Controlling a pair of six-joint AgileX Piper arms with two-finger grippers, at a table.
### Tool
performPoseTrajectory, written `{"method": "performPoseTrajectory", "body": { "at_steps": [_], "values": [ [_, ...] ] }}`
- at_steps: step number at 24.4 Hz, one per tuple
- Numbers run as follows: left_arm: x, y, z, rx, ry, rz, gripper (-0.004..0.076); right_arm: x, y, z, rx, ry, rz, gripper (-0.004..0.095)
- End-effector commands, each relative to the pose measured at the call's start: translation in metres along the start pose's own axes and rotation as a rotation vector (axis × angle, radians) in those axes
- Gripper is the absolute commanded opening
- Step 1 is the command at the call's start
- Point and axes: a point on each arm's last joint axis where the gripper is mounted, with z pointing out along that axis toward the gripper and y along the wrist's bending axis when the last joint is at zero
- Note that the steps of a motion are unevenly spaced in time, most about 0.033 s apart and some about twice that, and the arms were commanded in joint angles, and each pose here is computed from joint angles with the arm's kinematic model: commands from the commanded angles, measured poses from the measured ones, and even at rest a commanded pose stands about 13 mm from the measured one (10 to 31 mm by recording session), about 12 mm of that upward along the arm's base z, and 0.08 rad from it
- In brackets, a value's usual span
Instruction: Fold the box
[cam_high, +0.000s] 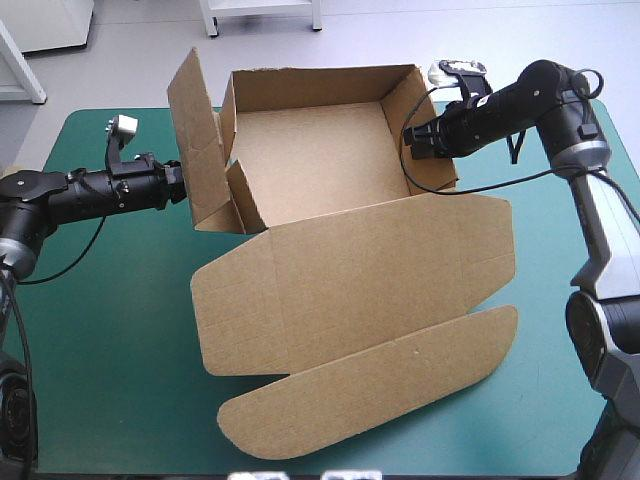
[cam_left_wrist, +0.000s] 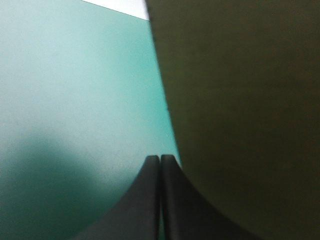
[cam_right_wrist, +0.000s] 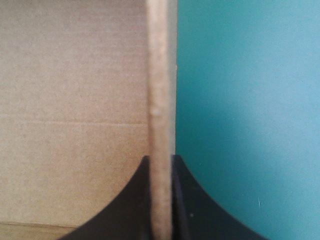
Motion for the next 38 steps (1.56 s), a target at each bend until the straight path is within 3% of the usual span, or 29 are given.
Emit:
{"method": "performPoseTrajectory", "body": {
  "at_steps": [1,16,18,21,27,38],
  "values": [
    [-0.008,-0.040,-0.011,0.150,-0.049,0.045,-0.0009,-0.009,0.015,-0.023,-0.038,-0.107,-0.002,0.0000],
    [-0.003,-0.059,0.004,0.247,-0.023,0.014,0.0002,-0.009,0.009,-0.022,0.021,-0.102,-0.012,0.0000],
    [-0.003,-0.060,0.005,0.251,-0.023,0.012,0.0036,-0.008,0.008,-0.022,0.036,-0.097,-0.015,0.0000],
    [-0.003,-0.060,0.005,0.252,-0.024,0.007,0.0150,-0.008,0.007,-0.022,0.041,-0.092,-0.015,0.0000],
    [-0.004,-0.059,0.005,0.245,-0.025,-0.018,0.0475,-0.006,0.005,-0.020,0.057,-0.080,-0.010,0.0000],
    [-0.006,-0.056,0.005,0.212,-0.049,-0.041,0.0498,-0.003,0.017,-0.005,0.107,-0.066,-0.037,0.0001]
  ]
}}
